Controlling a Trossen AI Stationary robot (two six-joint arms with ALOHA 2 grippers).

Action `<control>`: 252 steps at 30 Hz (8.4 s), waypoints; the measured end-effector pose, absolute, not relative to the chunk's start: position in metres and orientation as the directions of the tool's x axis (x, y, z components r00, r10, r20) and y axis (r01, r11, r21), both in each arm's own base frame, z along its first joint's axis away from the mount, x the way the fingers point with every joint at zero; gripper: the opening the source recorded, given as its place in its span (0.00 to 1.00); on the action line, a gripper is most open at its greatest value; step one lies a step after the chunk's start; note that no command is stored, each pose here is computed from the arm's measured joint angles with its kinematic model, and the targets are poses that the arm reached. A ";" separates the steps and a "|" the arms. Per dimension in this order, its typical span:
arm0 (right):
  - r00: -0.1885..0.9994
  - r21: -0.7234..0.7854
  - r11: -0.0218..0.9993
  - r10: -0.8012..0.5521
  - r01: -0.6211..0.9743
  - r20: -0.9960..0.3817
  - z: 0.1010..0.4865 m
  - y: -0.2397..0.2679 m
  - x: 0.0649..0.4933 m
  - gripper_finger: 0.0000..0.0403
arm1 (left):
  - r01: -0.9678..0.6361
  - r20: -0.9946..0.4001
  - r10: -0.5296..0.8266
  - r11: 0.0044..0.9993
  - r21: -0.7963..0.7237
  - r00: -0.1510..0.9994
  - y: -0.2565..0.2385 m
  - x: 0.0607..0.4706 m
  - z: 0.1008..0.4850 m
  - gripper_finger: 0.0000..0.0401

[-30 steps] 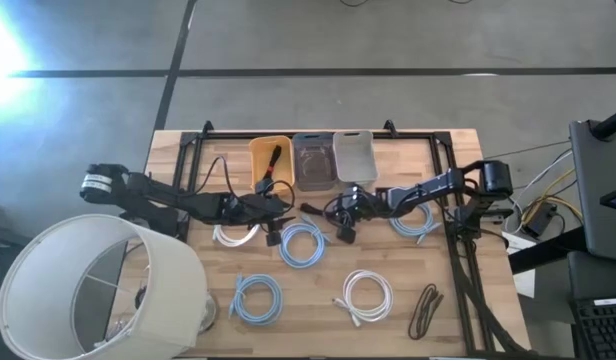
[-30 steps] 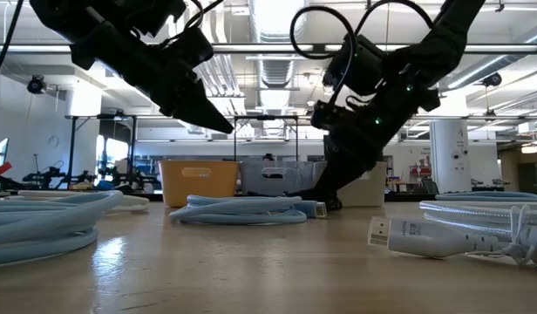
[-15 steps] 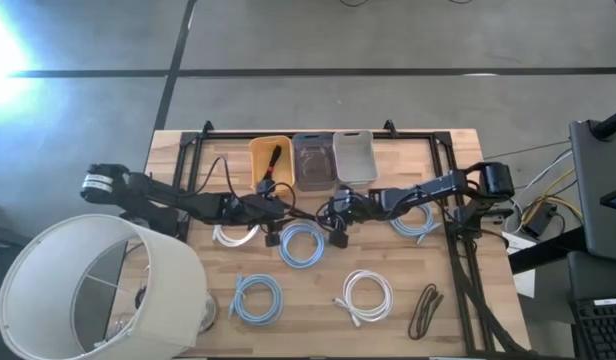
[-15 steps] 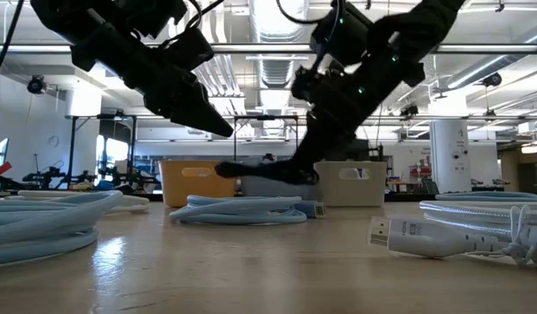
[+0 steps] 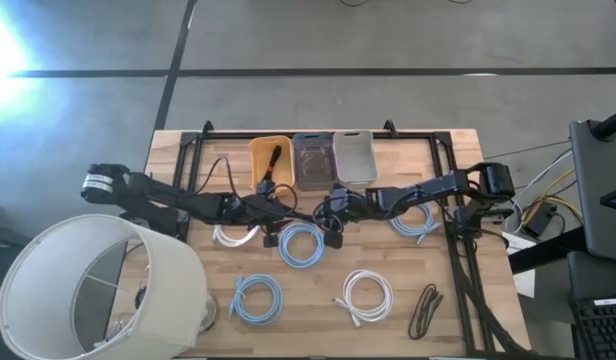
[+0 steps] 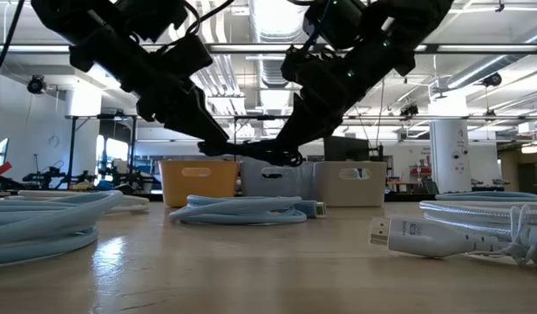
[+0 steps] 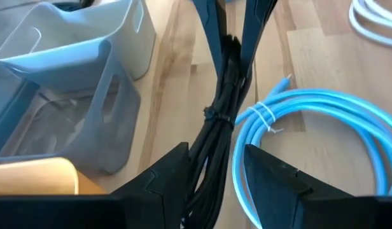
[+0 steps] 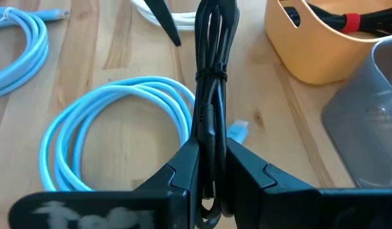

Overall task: Pick & Place USB Port
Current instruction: Put the top black usb cable into the yellow bin, then put the black usb cable into the yellow bin

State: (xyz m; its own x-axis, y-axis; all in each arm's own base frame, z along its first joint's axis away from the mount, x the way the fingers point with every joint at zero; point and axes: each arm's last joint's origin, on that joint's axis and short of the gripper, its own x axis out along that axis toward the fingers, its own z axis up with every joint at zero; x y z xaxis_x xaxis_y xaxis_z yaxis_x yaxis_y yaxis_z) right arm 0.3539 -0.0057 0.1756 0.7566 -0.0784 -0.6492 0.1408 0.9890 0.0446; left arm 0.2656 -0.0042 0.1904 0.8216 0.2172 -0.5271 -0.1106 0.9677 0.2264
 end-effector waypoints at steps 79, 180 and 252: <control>0.516 -0.034 0.958 -0.183 0.284 -0.837 0.205 -0.004 0.311 0.43 | -0.587 -0.374 0.646 0.762 0.274 0.665 0.029 0.275 0.223 0.15; 0.386 0.118 0.967 0.023 0.224 -0.922 0.198 0.011 0.298 0.33 | -0.789 -0.510 0.642 0.601 -0.129 0.572 0.106 0.221 0.194 0.30; -0.045 0.209 0.874 0.211 -0.438 -0.976 0.157 0.204 0.158 0.31 | -0.793 -0.499 0.643 0.586 -0.168 0.581 0.104 0.220 0.197 0.30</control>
